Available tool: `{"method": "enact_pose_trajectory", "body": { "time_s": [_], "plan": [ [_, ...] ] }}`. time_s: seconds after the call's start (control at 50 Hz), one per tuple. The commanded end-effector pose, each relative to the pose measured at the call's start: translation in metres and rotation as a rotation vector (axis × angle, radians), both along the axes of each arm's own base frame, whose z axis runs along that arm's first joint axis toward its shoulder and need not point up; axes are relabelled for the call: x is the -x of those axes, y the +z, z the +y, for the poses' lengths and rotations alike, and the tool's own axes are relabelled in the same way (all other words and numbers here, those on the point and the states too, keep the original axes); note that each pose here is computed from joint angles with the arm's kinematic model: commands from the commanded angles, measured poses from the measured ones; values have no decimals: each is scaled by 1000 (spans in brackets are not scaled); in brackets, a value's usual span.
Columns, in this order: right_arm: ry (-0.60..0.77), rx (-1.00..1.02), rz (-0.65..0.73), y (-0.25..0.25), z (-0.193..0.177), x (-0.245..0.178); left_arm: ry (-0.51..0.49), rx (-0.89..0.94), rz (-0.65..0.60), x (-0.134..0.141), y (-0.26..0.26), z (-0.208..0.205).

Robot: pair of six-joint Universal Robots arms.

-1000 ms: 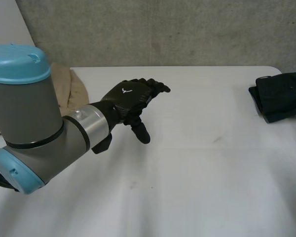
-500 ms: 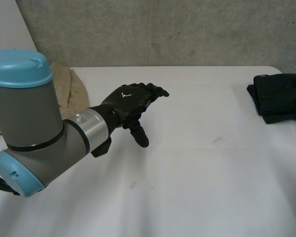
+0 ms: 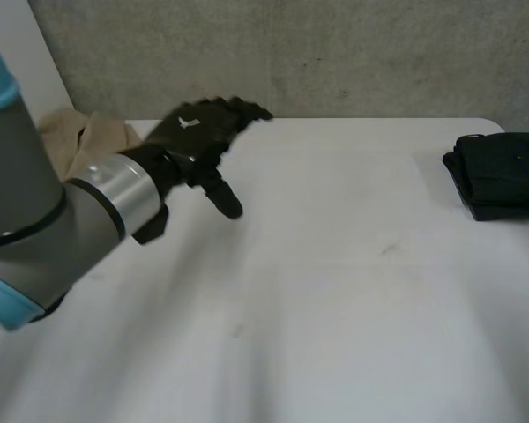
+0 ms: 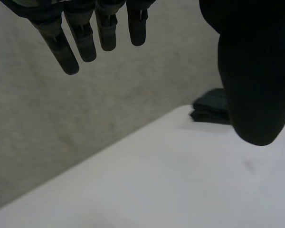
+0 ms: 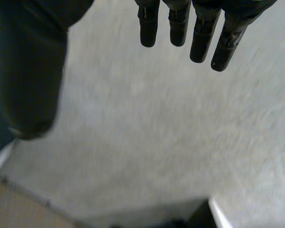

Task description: Fold the laundry.

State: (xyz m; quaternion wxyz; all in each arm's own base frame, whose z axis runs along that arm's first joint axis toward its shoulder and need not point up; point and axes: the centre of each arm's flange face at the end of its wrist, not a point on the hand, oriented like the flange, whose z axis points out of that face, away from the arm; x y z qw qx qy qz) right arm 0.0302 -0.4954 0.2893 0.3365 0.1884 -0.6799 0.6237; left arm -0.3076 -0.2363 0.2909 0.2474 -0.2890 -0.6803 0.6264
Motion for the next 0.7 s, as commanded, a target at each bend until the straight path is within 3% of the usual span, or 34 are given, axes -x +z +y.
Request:
{"method": "enact_pose_trajectory", "body": {
  "time_s": [0.02, 0.1, 0.16, 0.24, 0.32, 0.4, 0.56, 0.7],
  "plan": [
    [297, 65, -275, 50, 62, -118, 176, 123, 42, -36, 15, -49],
    [441, -8, -382, 50, 104, -154, 304, 164, 44, -74, 10, -95],
    [654, -131, -419, 28, 159, -199, 407, 166, -10, -109, -11, -136],
    [794, -235, -417, -11, 207, -237, 462, 168, -176, -143, -55, -183],
    [870, -297, -394, -39, 245, -255, 468, 167, -318, -159, -95, -210],
    [891, -363, -351, -64, 267, -256, 435, 179, -406, -163, -128, -226],
    [873, -462, -304, -98, 285, -245, 270, 211, -372, -146, -162, -243],
    [861, -501, -303, -114, 296, -239, 254, 228, -367, -141, -173, -257]
  ]
}}
